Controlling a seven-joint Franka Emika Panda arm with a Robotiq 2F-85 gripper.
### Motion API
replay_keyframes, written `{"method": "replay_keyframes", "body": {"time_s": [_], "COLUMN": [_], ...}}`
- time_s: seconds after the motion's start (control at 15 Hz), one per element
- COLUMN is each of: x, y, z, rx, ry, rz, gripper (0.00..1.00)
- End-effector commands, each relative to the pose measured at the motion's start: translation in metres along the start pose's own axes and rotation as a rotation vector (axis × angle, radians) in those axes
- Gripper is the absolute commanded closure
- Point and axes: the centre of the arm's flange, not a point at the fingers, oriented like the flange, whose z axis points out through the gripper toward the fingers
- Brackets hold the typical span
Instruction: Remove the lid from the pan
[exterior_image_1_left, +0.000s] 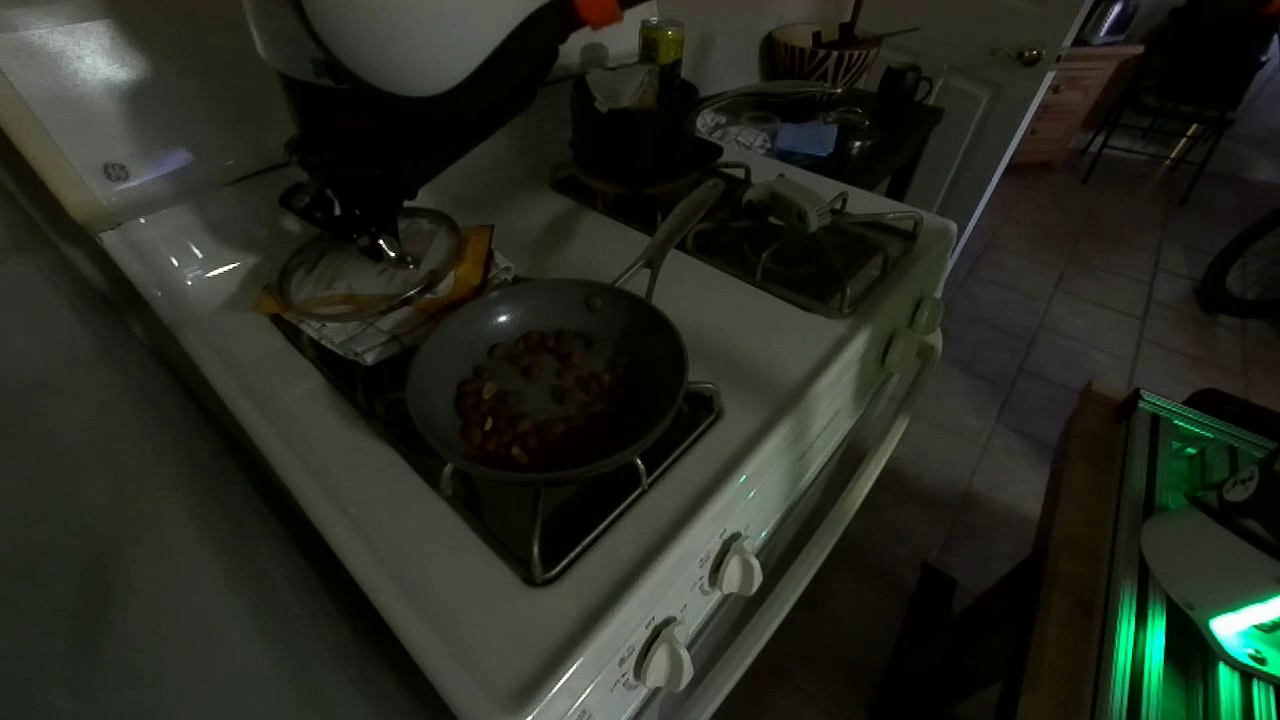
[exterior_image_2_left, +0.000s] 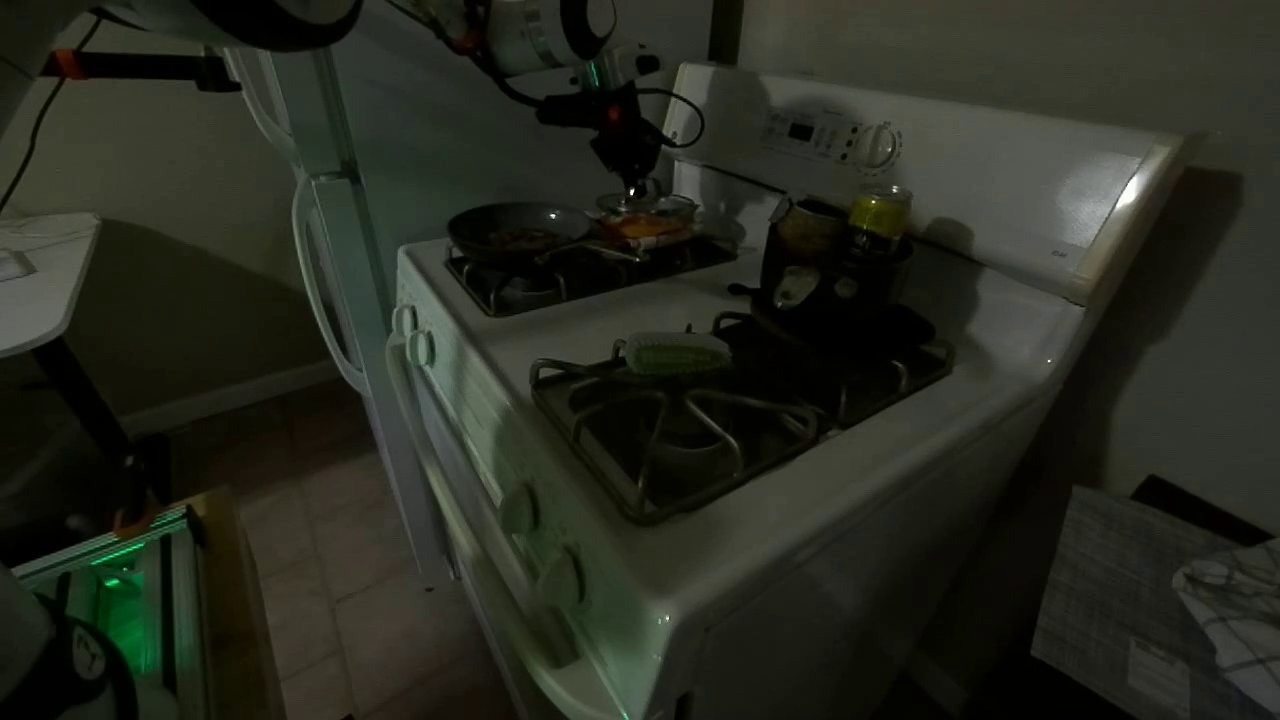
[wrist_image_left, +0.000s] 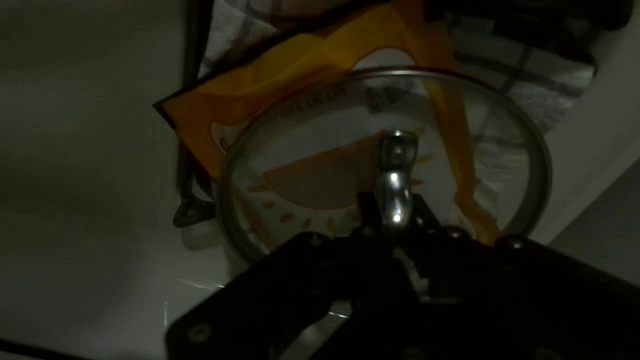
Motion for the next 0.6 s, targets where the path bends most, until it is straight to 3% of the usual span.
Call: {"method": "replay_keyframes", "body": {"time_s": [0.0,0.2,0.53], "x": [-0.003,-0.007,-0.014], "y": [0.007,0.019,0.041], "z": [-0.001,-0.024,-0.101], "rx": [-0.043,-0.028,0.034], "ry": [-0.052,-0.036,0.051], "rz": [0.034,0.053,0.033], "gripper": [0.56,0.34,0.01]}}
